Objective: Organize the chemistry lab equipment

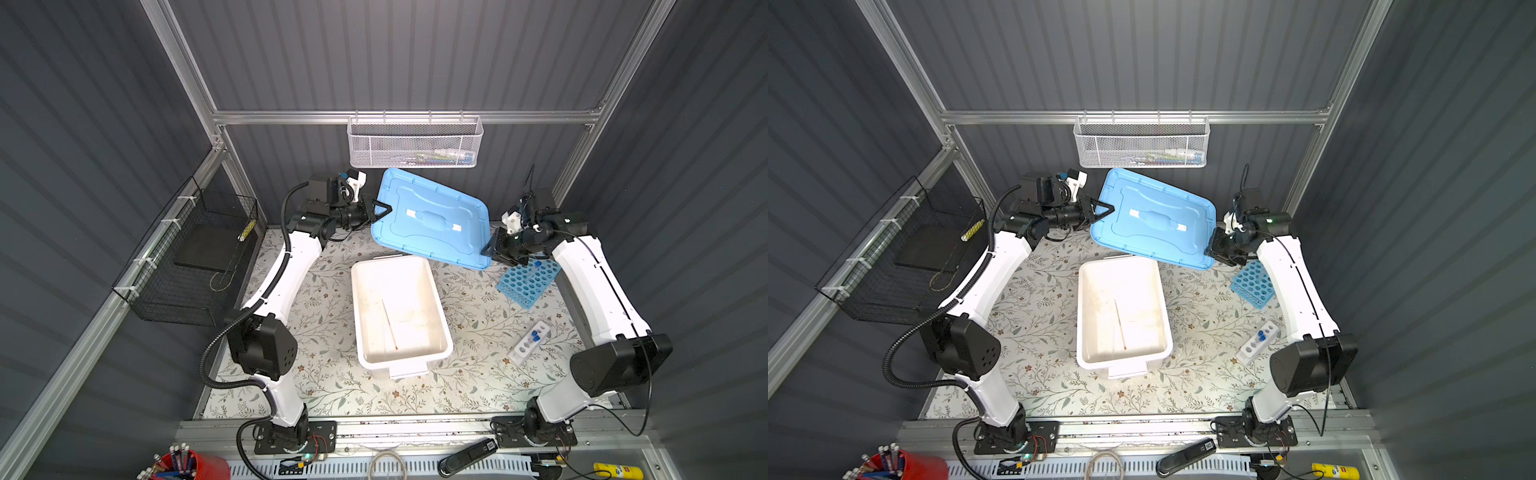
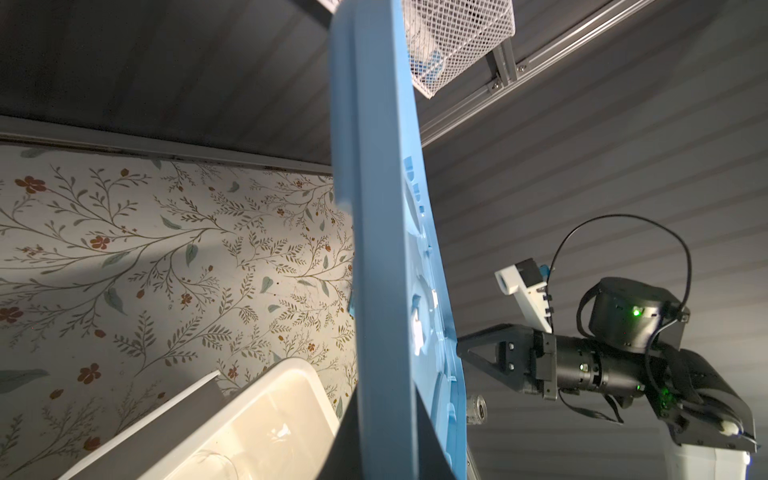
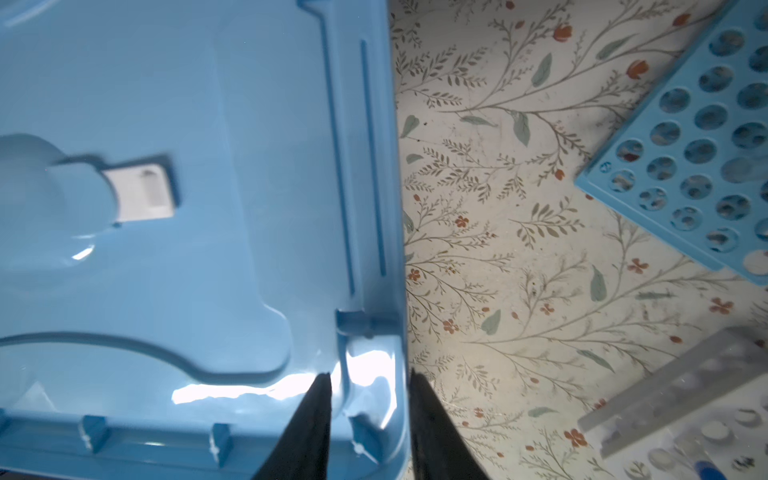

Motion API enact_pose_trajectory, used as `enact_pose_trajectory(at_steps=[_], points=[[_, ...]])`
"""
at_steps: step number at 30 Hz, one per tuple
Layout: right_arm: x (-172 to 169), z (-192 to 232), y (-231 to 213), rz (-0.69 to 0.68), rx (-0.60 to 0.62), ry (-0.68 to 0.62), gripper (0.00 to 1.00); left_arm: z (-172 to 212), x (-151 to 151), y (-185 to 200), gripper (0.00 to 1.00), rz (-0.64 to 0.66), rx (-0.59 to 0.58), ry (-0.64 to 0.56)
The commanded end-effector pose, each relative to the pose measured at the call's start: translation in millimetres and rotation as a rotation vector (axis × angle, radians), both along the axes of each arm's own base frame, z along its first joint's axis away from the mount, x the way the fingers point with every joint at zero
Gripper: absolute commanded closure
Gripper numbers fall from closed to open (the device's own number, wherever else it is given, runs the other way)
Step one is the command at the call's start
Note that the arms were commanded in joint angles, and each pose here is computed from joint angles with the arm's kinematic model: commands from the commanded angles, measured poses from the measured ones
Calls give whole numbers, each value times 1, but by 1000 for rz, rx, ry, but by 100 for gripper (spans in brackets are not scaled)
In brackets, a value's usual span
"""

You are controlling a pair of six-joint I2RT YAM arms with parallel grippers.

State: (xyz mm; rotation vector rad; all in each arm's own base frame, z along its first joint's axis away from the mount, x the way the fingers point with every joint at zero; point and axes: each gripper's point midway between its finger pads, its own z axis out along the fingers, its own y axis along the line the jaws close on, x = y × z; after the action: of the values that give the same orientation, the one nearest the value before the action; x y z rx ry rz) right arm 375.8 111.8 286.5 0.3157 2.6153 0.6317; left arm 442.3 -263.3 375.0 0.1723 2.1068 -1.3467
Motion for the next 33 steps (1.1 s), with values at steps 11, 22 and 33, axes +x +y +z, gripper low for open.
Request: enact_pose_trajectory(at_steps=[11, 22, 33], points=[[21, 55, -9, -112, 80, -80, 36, 63, -62, 28, 100, -75, 248, -301], [0, 91, 8, -95, 343, -51, 31, 87, -76, 66, 100, 72, 455, -654], [0, 126, 35, -59, 566, -34, 27, 139, -85, 83, 100, 247, 492, -1089]])
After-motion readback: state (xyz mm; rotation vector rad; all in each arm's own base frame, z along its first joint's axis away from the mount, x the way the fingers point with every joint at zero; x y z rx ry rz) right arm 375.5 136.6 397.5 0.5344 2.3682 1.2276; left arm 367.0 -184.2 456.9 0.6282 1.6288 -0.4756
